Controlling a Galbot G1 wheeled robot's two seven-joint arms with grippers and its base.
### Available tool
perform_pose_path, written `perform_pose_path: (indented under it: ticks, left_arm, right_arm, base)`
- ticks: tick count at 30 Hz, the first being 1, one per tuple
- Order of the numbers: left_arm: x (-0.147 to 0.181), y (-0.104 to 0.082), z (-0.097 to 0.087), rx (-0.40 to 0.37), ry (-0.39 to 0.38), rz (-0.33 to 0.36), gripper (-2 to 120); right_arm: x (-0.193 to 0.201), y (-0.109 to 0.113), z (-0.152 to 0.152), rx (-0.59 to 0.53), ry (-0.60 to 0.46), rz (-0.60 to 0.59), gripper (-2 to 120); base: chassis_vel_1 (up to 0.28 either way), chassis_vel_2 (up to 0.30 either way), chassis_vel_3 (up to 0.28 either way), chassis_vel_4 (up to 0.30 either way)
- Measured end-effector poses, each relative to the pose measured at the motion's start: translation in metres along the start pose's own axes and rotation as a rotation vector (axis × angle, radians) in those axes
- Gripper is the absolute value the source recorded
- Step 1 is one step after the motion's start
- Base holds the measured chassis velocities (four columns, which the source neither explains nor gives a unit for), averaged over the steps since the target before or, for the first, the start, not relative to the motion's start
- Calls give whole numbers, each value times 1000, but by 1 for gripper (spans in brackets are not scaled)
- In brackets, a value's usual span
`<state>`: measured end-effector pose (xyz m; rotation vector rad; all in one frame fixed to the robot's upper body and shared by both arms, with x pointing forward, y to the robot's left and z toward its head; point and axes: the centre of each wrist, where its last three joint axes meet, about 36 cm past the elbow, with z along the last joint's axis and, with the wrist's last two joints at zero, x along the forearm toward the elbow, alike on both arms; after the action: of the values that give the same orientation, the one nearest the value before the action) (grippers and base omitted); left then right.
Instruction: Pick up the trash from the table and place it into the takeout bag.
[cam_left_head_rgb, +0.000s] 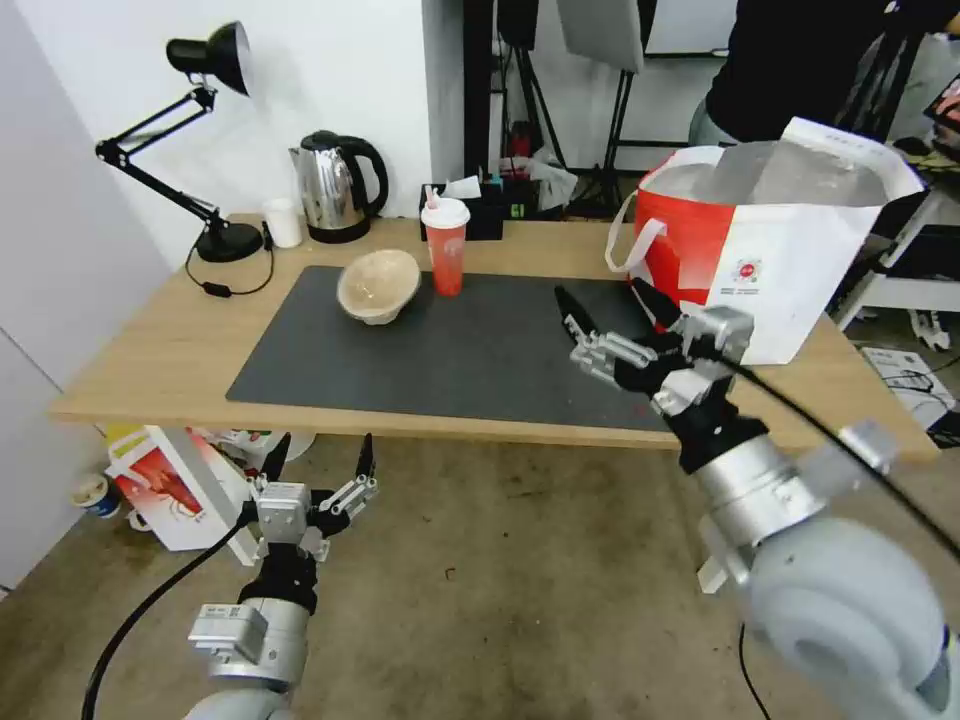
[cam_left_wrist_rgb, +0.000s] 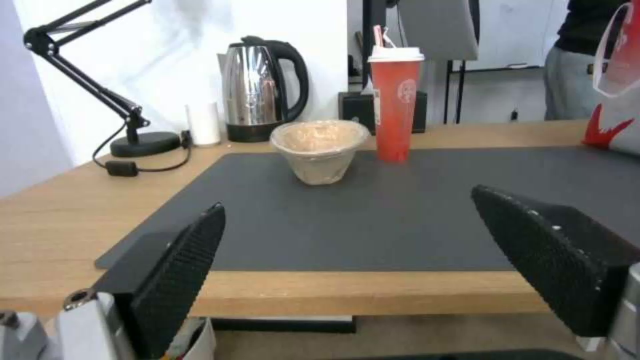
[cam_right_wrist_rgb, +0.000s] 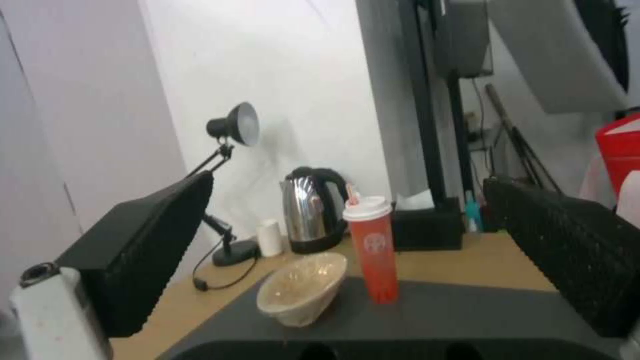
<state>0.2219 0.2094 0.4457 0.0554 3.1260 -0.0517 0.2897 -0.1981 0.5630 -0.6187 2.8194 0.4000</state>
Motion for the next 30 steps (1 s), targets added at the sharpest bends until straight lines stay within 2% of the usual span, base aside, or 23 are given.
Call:
perform_pose_path:
  ticks: [6, 10, 17, 22, 30]
  left_arm:
    - [0, 1, 0, -2, -2, -4, 93]
    - [-1, 2, -1, -5, -6, -9, 93]
    - [-2, 3, -1, -5, -12, -12, 93]
    - [-3, 3, -1, -3, -13, -12, 93]
    - [-3, 3, 0, -2, -11, -11, 93]
  right_arm:
    - [2, 11, 9, 12, -68, 42, 100]
    - [12, 22, 17, 38, -142, 123, 100]
    - [29, 37, 33, 99, -184, 233, 100]
    - [39, 39, 38, 188, -217, 311, 100]
    - [48, 40, 42, 259, -226, 383, 100]
  base:
    - [0, 0, 0, 0]
    - [0, 0, 0, 0]
    - [0, 0, 0, 0]
    - [0, 0, 0, 0]
    - [0, 0, 0, 0]
